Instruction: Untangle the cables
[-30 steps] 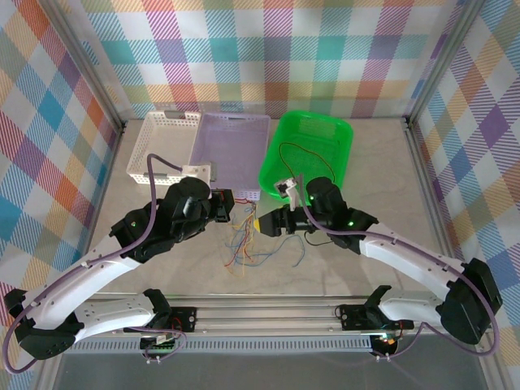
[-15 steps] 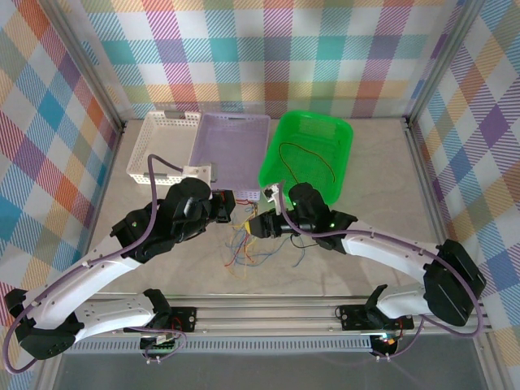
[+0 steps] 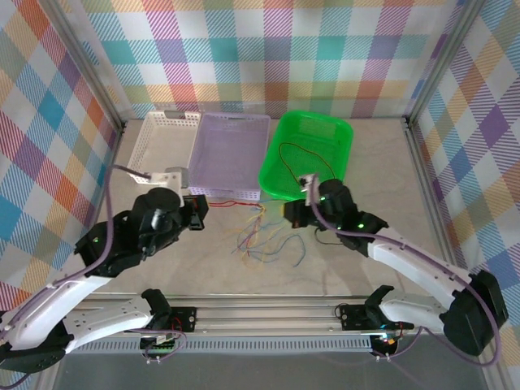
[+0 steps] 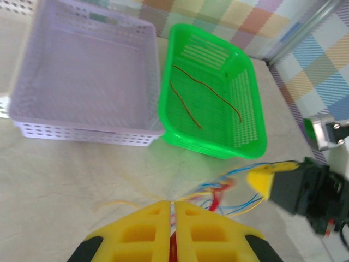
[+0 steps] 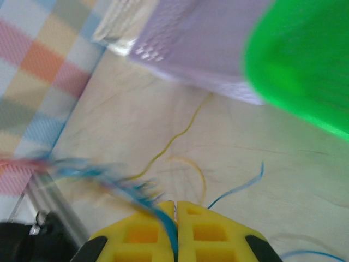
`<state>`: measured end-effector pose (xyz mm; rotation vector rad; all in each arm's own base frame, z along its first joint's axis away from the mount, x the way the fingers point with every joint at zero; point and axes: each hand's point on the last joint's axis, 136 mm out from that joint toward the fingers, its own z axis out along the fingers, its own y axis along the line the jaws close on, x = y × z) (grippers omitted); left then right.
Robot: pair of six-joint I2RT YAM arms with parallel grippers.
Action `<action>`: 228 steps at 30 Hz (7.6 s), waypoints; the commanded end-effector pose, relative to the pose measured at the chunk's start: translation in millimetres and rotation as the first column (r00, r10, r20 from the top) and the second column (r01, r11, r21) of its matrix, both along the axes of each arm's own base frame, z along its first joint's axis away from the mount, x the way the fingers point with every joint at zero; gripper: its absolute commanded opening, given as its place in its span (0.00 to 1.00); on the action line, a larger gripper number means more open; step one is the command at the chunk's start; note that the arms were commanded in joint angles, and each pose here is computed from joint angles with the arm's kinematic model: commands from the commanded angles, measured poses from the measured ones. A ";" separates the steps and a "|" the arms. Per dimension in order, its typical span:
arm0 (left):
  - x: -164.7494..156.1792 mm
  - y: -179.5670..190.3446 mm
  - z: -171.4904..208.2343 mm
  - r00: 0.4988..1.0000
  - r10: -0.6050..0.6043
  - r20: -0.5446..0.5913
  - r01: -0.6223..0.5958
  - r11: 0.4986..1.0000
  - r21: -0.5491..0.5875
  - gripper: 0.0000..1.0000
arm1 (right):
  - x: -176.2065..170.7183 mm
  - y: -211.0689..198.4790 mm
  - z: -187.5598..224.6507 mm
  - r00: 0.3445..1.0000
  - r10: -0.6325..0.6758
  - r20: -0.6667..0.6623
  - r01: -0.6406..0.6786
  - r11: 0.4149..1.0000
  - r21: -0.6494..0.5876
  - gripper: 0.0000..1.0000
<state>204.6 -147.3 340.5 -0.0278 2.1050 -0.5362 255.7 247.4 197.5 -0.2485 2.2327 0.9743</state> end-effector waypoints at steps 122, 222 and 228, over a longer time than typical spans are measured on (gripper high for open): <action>-14.7 4.3 129.6 0.991 0.031 0.127 0.019 0.926 -0.377 0.00 | -59.5 101.3 -58.6 0.934 0.295 0.200 -0.264 0.950 -0.168 0.65; -48.9 123.5 72.6 0.955 0.240 0.175 -0.223 0.969 -0.109 0.00 | 32.5 -88.2 92.6 0.962 -0.260 0.086 0.272 0.938 -0.213 0.00; -46.3 109.2 63.7 0.967 0.207 0.147 -0.191 0.975 -0.117 0.00 | 82.6 -59.3 79.5 0.965 -0.250 0.078 0.259 0.865 -0.430 0.00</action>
